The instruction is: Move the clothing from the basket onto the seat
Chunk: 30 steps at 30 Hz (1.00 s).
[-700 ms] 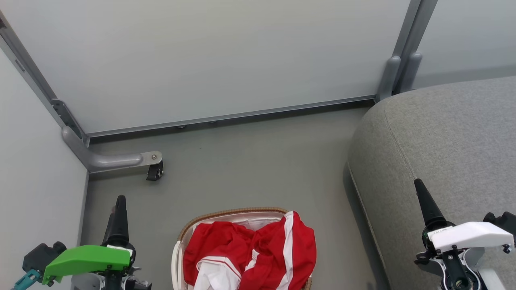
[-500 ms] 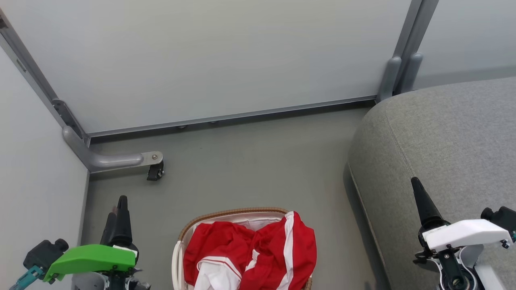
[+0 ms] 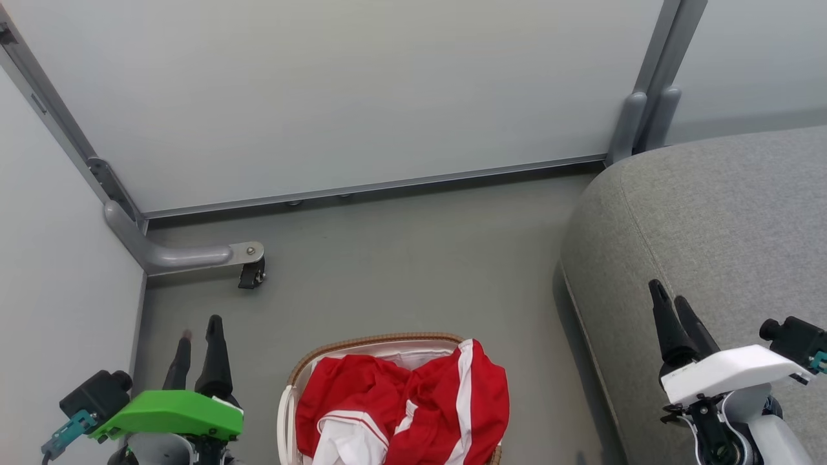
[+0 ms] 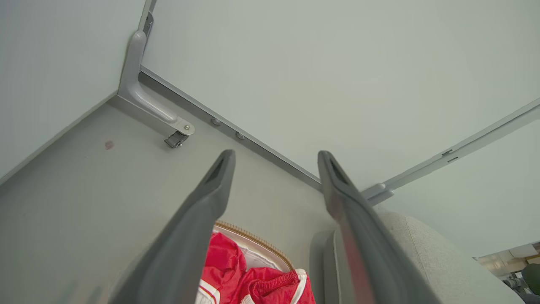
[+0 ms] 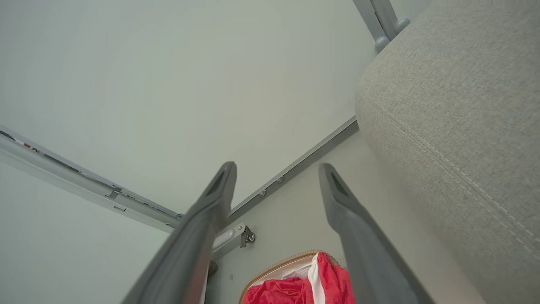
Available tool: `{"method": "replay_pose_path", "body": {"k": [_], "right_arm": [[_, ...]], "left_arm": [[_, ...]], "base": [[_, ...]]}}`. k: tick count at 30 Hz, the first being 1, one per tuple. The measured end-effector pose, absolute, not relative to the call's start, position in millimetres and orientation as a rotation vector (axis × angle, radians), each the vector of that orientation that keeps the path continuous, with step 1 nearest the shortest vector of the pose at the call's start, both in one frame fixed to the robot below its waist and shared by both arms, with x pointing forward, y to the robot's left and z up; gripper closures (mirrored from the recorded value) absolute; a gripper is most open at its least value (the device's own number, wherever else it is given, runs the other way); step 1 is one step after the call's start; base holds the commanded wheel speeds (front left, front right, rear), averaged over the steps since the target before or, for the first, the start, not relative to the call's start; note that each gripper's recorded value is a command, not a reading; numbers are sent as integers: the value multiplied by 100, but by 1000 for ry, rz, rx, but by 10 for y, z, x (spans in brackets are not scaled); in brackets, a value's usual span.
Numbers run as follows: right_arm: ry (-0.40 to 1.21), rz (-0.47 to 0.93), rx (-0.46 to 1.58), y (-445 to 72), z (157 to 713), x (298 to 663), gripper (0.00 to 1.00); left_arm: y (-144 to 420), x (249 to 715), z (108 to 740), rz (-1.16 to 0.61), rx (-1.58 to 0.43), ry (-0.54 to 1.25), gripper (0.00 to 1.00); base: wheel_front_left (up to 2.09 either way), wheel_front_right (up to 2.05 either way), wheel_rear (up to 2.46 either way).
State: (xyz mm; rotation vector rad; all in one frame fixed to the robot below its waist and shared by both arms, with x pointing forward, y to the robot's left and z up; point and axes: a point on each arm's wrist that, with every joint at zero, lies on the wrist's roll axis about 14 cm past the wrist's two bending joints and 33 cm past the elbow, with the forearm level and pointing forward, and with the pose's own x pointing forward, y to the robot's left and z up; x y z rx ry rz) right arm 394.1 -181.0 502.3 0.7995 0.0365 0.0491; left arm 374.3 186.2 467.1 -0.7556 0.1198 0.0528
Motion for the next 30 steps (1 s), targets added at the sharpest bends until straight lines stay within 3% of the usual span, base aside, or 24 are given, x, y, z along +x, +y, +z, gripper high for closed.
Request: {"method": "replay_pose_path", "body": {"k": [30], "right_arm": [[-26, 114, 447, -1670, 5135, 3952, 0]], "left_arm": [[1753, 3717, 4665, -3, -390, 110, 0]], "base": [[0, 0, 0]]}}
